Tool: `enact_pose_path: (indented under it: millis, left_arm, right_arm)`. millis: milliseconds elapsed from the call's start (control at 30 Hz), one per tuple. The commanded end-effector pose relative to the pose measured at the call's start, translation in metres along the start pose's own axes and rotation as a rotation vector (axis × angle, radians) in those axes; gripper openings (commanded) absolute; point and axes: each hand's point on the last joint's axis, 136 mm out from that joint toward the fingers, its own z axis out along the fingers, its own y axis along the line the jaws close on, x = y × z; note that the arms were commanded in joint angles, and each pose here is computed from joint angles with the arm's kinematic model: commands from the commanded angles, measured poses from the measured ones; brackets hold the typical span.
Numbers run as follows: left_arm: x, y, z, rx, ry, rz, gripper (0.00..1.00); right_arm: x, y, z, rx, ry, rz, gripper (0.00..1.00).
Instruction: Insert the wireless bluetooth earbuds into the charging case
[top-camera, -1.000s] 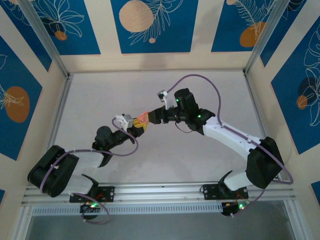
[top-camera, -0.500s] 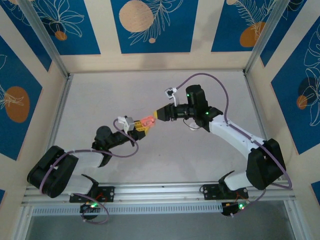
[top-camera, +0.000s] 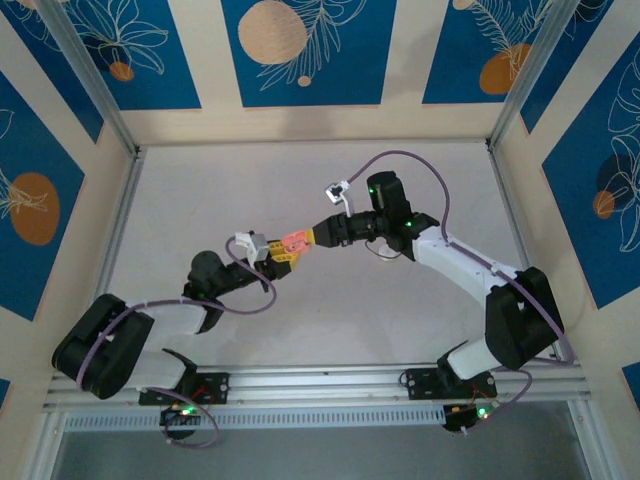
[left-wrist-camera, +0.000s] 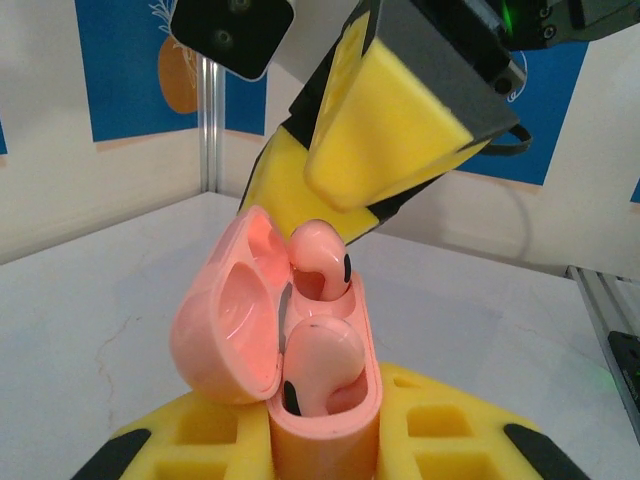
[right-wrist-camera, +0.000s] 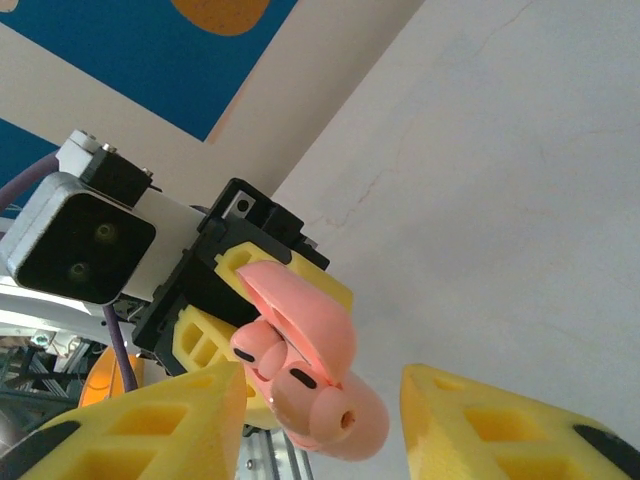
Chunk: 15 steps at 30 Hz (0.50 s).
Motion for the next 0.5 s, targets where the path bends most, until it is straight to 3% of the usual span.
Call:
enact_pose_path:
  millis: [0,467]
  left_arm:
    - [-0.0178,-0.0070,0.0025,0.032,-0.039,0.055,0.21]
    - [-0.0169,-0.0022,0.0022,0.002,-0.027,0.063,0.21]
  right_arm:
    - [0.0043,0.0039,-0.0017,-0.029,0.024,0.009,0.42]
    - [0.0060,0.0073,-0.0037,-0.030,0.026,0.011,0.25]
